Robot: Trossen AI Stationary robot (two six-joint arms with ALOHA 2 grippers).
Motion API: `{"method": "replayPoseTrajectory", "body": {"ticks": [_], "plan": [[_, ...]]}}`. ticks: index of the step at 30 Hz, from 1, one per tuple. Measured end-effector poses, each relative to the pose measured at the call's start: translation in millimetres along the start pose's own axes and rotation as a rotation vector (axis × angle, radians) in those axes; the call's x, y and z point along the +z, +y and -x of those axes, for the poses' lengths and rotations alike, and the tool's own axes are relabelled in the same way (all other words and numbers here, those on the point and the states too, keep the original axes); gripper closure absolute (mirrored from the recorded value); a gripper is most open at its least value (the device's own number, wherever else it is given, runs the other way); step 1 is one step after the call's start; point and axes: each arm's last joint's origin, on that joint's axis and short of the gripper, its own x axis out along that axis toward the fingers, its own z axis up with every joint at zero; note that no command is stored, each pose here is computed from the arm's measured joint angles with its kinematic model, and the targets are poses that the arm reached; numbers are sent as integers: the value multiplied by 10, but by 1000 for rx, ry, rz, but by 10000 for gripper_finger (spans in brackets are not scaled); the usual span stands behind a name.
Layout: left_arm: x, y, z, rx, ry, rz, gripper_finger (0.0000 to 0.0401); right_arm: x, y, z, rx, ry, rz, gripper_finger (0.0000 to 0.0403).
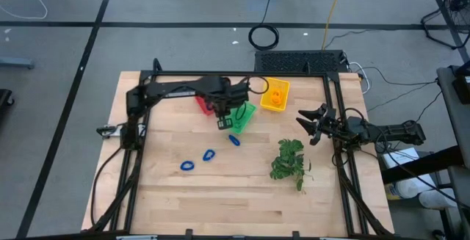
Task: Sort spring keychains
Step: Put the green spring keychain into the green bin, then put the blue spring keychain into the red bin
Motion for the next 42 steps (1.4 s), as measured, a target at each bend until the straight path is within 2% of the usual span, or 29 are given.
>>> {"method": "replayPoseTrajectory", "body": {"ticks": [14, 25, 33, 42], "plan": [[239, 206, -479, 18, -24, 45, 392, -1, 0, 0, 0, 1, 0, 232], [346, 174, -843, 8, 2, 23, 388, -1, 0, 0, 0, 1, 0, 232], [379, 118, -849, 3, -25, 14, 298, 0, 0, 0, 0, 0, 0, 232], [389, 95, -849, -18, -35, 18, 175, 0, 0, 0, 0, 0, 0, 232]]}}
